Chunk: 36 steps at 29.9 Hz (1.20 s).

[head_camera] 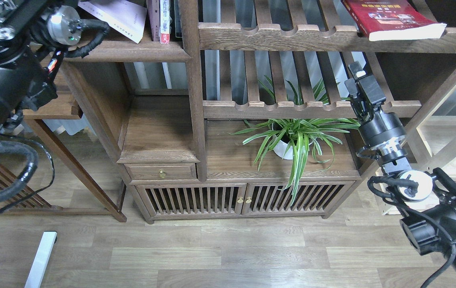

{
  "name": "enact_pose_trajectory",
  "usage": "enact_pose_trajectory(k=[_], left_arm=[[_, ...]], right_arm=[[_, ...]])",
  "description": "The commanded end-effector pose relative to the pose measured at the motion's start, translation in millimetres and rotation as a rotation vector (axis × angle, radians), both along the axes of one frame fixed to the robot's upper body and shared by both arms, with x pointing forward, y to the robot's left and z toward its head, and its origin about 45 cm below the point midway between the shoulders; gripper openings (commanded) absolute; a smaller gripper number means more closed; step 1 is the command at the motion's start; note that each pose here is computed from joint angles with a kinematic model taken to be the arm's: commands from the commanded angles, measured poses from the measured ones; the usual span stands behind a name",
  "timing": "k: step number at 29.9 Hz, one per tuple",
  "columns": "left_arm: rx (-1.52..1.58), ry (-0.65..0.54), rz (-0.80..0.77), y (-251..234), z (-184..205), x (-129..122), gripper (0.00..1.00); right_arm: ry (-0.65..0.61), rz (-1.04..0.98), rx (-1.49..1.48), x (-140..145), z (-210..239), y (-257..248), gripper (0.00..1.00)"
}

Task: Organize books on shelf
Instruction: 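Withdraw the left gripper from the upper shelf and lower it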

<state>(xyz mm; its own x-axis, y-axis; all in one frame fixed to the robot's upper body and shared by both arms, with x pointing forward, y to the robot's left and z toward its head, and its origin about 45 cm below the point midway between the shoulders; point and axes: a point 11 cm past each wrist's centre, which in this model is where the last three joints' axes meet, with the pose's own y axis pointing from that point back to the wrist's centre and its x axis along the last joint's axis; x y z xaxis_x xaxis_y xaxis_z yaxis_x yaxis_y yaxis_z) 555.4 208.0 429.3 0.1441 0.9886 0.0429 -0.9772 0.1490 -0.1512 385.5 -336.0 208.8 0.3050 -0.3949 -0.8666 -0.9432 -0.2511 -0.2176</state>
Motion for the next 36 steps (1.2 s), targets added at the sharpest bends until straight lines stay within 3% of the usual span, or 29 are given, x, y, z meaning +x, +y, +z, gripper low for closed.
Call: enact_pose_trajectory(k=[1,2,4,5,8,12,15,26,36], left_arm=[[0.014,0.021,-0.026,-13,-12,-1,0.10],[0.024,0.026,-0.032,-16,-14,-2,0.15],[0.056,0.035,-0.031,-20,-20,-2,0.38],[0.067,0.036,-0.033,-22,-22,-3,0.43],[0.071,0.035,-0.042,-26,-21,-3,0.49],[0.077,0.028,-0.037,-29,-19,-3,0.68],[0.078,0.019,-0.028,-31,-16,-4,0.76],[0.051,-0.071,-0.063,-66,22,-18,0.79],[0.056,-0.145,-0.068,-52,50,-28,0.82]], right_arm=[[-0.004,-0.005,0.001,0,1,-2,0.83],[-0.005,-0.009,0.000,1,2,-4,0.83],[-0.008,-0.015,0.002,1,3,-6,0.83],[-0.009,-0.017,0.003,1,4,-7,0.83],[-0.009,-0.020,0.003,1,4,-8,0.83],[-0.008,-0.018,0.004,1,4,-7,0.83],[-0.010,-0.020,0.006,1,4,-7,0.83],[-0.013,-0.016,0.007,2,5,-5,0.83],[-0.007,-0.016,-0.003,2,3,-6,0.83]])
